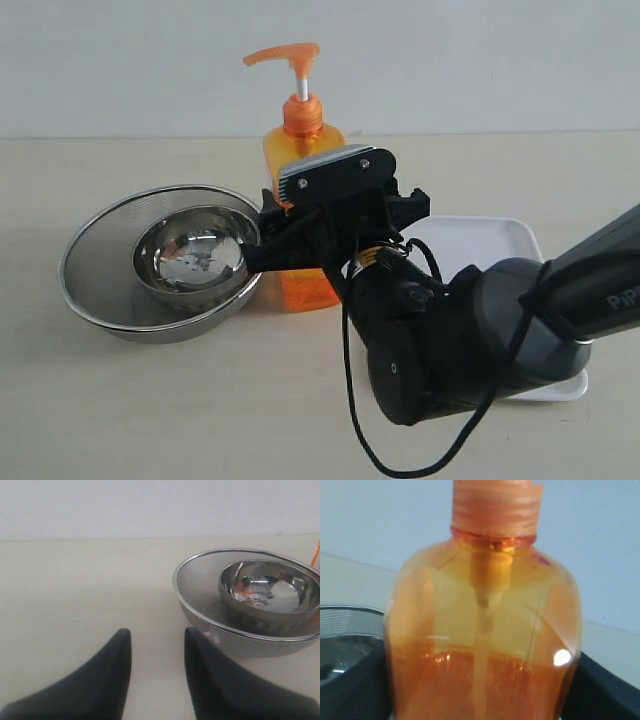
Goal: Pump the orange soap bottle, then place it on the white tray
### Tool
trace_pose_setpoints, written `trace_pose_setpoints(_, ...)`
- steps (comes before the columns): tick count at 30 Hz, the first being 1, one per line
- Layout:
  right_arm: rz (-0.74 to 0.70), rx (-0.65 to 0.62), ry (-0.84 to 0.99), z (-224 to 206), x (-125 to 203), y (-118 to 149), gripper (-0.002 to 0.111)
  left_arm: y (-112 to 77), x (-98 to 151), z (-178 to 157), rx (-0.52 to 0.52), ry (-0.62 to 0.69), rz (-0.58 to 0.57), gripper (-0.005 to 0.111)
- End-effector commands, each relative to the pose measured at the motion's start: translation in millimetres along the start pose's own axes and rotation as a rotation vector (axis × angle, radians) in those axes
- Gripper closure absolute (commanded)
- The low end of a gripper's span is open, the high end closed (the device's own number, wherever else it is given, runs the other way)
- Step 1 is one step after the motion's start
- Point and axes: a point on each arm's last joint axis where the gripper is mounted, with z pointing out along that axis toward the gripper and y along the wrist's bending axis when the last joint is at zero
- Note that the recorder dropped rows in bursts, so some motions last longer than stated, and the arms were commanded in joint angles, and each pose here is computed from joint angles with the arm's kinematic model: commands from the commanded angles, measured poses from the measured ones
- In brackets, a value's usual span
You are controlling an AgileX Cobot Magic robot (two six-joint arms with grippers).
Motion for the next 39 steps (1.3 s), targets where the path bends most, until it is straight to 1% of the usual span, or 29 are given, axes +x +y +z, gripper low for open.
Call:
trace_pose_setpoints(1,-0.011,0.003,0.018,1,1,0,0.062,0.2,-2,0,-0.003,-0.021,-0.002,0.073)
trace_pose_setpoints(5,-0.016,0.0,0.027,1,2,1,0.073,0.2,-2,0,-0.003,-0.021,-0.002,0.073)
trace_pose_setpoints(6,-0.043,-0.003,0.029,1,2,1,0.079,0.2,-2,0,-0.003,-0.021,-0.002,0.073)
trace_pose_setpoints(12,-0.112,-0.007,0.035,1,2,1,0.096,0.2,-2,0,-0.003,-0.021,-0.002,0.073)
trace_pose_setpoints(19,-0.187,0.032,0.055,1,4,-3,0.097,0.2,-2,0,-0.003,-0.021,-0.002,0.073)
trace_pose_setpoints(27,-0.231,0.042,0.065,0,5,-3,0.097,0.2,-2,0,-0.003,-0.021,-0.002,0.073)
trace_pose_setpoints(32,-0.312,0.032,0.042,-9,2,13,0.097,0.2,-2,0,-0.003,-0.021,-0.002,0.073)
trace_pose_setpoints(35,-0.325,0.016,0.032,-14,1,21,0.097,0.2,-2,0,-0.003,-0.021,-0.002,0.073)
trace_pose_setpoints(39,-0.334,0.062,0.041,-14,2,17,0.097,0.2,-2,0,-0.003,-0.021,-0.002,0.073)
